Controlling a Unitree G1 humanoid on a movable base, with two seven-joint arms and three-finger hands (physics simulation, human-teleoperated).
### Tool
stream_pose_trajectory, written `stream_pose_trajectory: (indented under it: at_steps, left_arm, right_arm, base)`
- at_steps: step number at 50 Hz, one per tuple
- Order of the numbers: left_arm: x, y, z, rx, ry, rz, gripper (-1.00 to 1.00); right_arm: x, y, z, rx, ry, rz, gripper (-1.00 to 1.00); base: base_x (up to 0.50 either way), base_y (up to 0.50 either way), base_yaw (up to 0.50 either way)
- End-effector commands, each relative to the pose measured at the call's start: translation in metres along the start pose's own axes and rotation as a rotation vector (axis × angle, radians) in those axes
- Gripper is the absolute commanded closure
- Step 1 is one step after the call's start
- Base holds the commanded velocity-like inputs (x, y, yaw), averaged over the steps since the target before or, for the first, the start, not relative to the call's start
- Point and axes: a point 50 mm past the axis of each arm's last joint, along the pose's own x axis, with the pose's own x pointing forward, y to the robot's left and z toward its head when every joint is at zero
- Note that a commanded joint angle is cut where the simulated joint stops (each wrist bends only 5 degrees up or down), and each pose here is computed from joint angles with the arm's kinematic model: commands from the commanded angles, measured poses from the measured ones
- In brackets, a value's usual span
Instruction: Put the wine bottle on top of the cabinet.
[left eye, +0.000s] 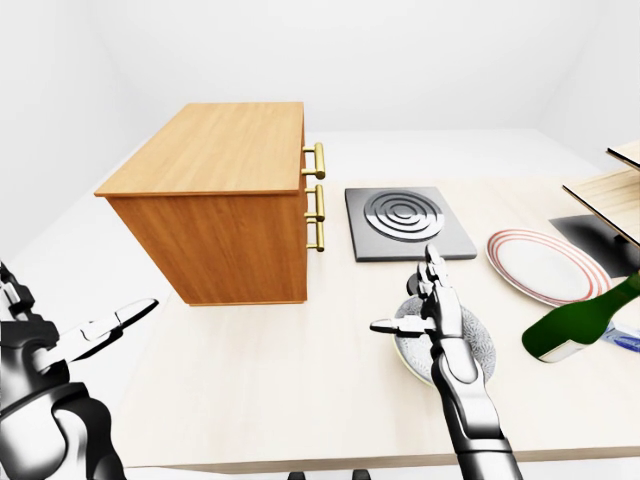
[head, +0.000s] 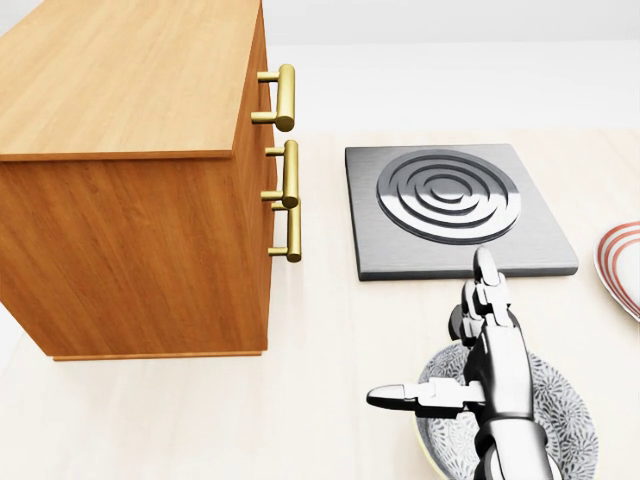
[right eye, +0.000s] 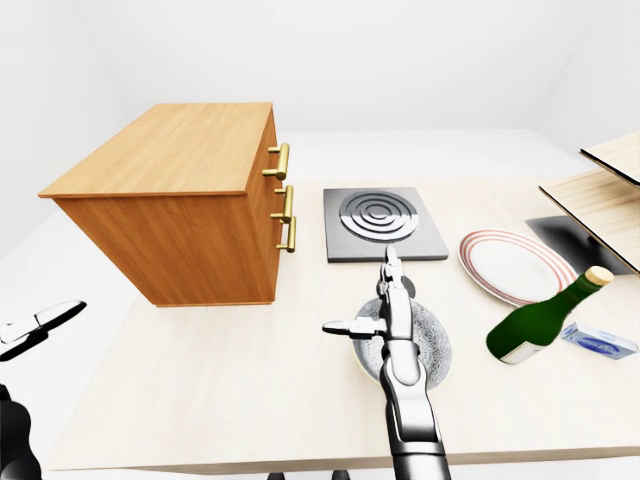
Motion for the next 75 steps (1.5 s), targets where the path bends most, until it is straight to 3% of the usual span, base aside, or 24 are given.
stream_pose_trajectory:
  at_steps: [1, 7, 16, 21, 24, 29, 39, 46, 75]
  left_arm:
    - [0.0, 0.005, 0.002, 0.004, -0.009, 0.018, -1.0]
    - [0.001, 0.007, 0.002, 0.008, -0.008, 0.022, -1.0]
    - [0.001, 0.009, 0.002, 0.01, -0.009, 0.03, -1.0]
    - [0.0, 0.01, 0.001, 0.011, 0.0, 0.034, -1.0]
    - [0.001, 0.01, 0.002, 0.007, -0.008, 0.036, -1.0]
    - [0.001, 0.012, 0.001, 0.007, 0.001, 0.038, -1.0]
    - [0.001, 0.008, -0.001, 0.007, 0.006, 0.031, -1.0]
    - [0.0, 0.009, -0.006, 0.012, 0.031, 0.035, -1.0]
    - [0.0, 0.008, -0.008, 0.016, 0.037, 0.035, -1.0]
  right_arm:
    - [0.001, -0.003, -0.001, -0.002, 0.002, -0.032, -1.0]
    - [0.005, -0.014, 0.003, 0.047, 0.015, -0.136, -1.0]
    - [0.002, -0.04, 0.041, 0.135, -0.126, -0.36, -1.0]
    - [-0.008, -0.054, 0.054, 0.147, -0.21, -0.52, -1.0]
    - [-0.01, -0.059, 0.057, 0.154, -0.221, -0.562, -1.0]
    - [-0.027, -0.085, 0.077, 0.177, -0.302, -0.71, -1.0]
    - [-0.036, -0.098, 0.077, 0.191, -0.29, -0.764, -1.0]
    - [-0.04, -0.097, 0.098, 0.139, -0.374, -0.757, -1.0]
    - [-0.059, -0.111, 0.119, 0.155, -0.487, -0.821, -1.0]
  base:
    - [0.0, 0.0, 0.0]
    - [0.0, 0.0, 0.0]
    - [0.0, 0.0, 0.0]
    - [0.0, 0.0, 0.0]
    - [0.0, 0.0, 0.0]
    - [0.0, 0.0, 0.0]
    - [0.0, 0.0, 0.0]
    - [0.0, 0.0, 0.0]
    - [0.0, 0.0, 0.0]
